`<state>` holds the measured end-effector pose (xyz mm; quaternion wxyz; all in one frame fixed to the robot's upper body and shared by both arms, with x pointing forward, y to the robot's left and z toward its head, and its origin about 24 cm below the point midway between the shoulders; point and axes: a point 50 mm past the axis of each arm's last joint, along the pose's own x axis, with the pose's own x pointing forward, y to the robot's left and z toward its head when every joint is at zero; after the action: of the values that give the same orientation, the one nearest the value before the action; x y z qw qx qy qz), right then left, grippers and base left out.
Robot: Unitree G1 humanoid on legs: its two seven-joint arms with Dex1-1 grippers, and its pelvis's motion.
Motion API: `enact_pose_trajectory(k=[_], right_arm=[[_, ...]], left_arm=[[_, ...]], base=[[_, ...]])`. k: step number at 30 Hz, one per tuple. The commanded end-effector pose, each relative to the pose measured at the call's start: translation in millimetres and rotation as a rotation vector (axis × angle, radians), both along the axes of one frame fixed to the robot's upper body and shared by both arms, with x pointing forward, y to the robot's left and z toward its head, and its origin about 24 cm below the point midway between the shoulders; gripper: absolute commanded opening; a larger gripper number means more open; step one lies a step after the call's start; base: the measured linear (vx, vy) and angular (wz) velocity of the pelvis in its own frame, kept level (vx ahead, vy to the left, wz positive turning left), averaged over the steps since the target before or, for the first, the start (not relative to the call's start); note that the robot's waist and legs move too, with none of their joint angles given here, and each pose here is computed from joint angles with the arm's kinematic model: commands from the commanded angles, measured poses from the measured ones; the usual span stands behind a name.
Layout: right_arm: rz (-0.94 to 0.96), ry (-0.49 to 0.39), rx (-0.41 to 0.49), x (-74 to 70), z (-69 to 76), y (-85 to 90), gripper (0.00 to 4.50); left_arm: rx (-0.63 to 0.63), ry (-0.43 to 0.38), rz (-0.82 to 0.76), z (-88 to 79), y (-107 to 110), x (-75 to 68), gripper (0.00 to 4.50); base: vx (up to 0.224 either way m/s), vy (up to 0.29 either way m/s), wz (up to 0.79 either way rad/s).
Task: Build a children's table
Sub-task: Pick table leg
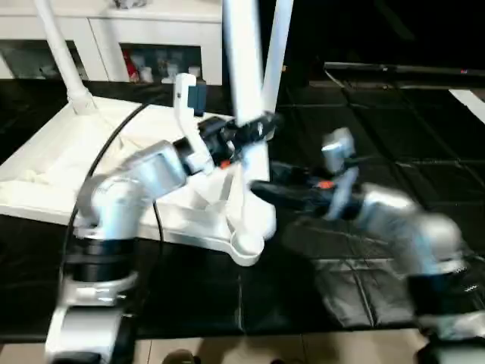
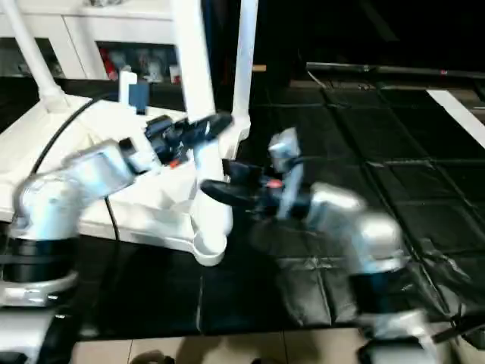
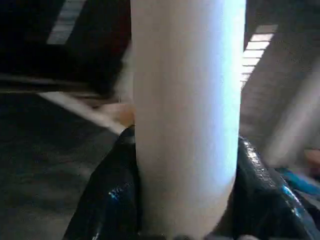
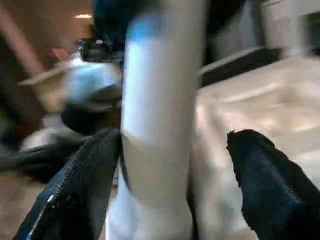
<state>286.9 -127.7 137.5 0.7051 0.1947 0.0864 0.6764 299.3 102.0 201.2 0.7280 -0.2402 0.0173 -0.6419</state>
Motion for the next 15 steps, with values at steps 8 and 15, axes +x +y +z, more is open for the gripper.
enact_pose_trajectory(k=[8, 15], right_arm=[[0.336, 0.094, 0.068, -15.6, 5.2, 11.5, 3.26], [0.423, 0.134, 0.098, -20.7, 4.3, 13.7, 2.66]], left_arm=[[-0.066, -0.078, -0.351, 17.7, -23, -19.2, 1.9], [-0.064, -0.084, -0.389, 16.9, -29, -19.2, 1.9]], base=[[0.0, 0.0, 0.0], [0.0, 0.0, 0.0]])
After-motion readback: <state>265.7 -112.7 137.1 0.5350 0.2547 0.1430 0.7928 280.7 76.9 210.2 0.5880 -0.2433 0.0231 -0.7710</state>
